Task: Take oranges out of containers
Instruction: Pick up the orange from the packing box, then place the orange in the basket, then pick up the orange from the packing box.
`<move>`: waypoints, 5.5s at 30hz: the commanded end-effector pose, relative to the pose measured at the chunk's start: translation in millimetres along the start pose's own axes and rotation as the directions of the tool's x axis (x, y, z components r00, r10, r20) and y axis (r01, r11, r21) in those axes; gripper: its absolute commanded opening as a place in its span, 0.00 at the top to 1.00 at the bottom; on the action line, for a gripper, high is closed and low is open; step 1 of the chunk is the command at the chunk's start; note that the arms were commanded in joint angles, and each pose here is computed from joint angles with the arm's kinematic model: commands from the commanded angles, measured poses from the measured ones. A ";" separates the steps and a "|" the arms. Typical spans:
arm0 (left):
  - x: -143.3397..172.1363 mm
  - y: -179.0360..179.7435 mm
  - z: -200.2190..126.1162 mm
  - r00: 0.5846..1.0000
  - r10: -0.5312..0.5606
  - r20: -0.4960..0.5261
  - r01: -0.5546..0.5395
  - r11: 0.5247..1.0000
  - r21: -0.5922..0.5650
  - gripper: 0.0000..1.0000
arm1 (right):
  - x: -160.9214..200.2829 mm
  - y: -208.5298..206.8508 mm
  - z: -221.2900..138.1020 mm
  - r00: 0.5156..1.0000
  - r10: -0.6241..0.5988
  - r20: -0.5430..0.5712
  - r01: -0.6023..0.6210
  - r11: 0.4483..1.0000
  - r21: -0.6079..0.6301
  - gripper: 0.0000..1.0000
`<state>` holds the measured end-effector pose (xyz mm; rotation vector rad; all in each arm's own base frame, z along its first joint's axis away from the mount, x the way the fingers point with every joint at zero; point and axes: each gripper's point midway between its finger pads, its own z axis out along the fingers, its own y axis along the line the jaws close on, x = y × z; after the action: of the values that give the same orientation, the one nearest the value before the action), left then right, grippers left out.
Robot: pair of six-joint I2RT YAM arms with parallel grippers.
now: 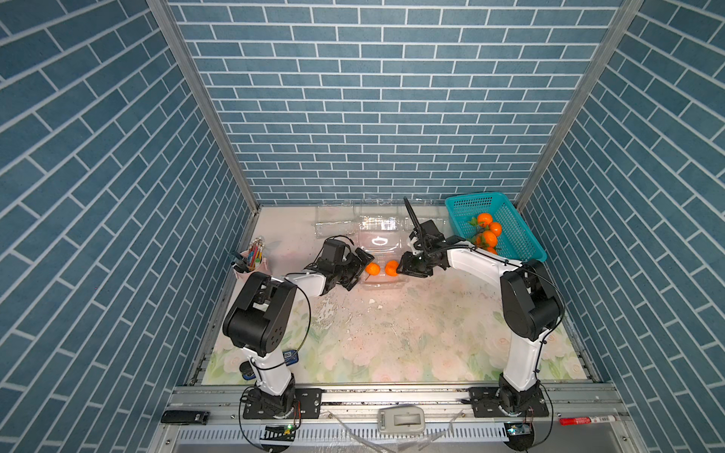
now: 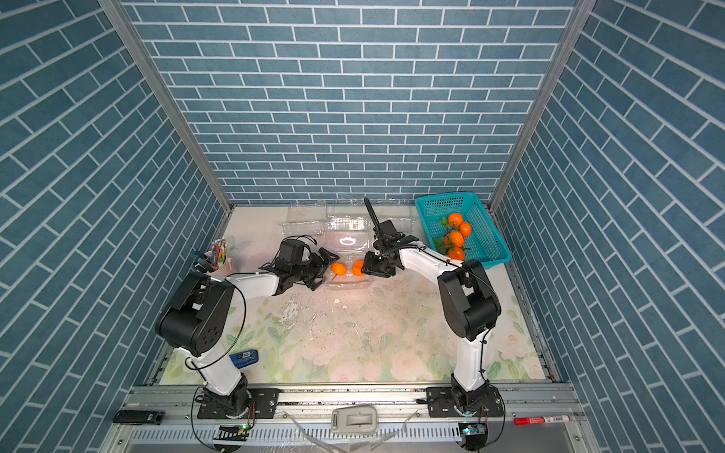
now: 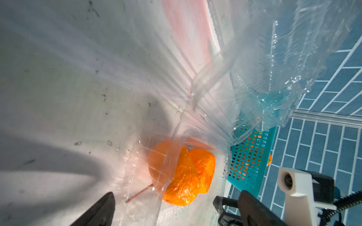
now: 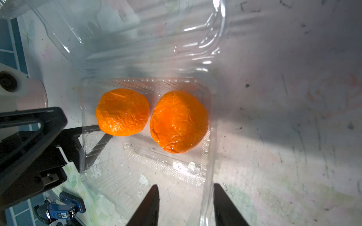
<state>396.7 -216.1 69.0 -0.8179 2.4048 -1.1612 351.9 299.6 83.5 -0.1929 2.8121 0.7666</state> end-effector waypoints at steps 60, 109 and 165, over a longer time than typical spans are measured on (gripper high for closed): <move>26.1 -32.0 -63.0 0.963 0.268 0.014 -0.268 0.961 0.066 0.01 | -14.7 -0.2 60.4 0.956 -0.285 -0.066 0.289 0.878 0.383 0.28; 132.9 -201.3 2.7 0.825 0.563 -0.054 -0.532 0.805 0.261 0.01 | -110.2 -170.1 -183.2 0.899 0.153 0.409 -0.287 0.914 0.288 0.52; 26.0 -22.3 -82.2 0.973 0.231 -0.009 -0.229 0.969 0.088 0.01 | -48.9 48.9 -12.8 0.984 -0.063 0.166 0.070 0.997 -0.034 0.10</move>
<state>337.4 -188.1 129.8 -0.4840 2.4129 -1.0860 387.4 328.4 138.5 -0.2483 2.6086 0.7633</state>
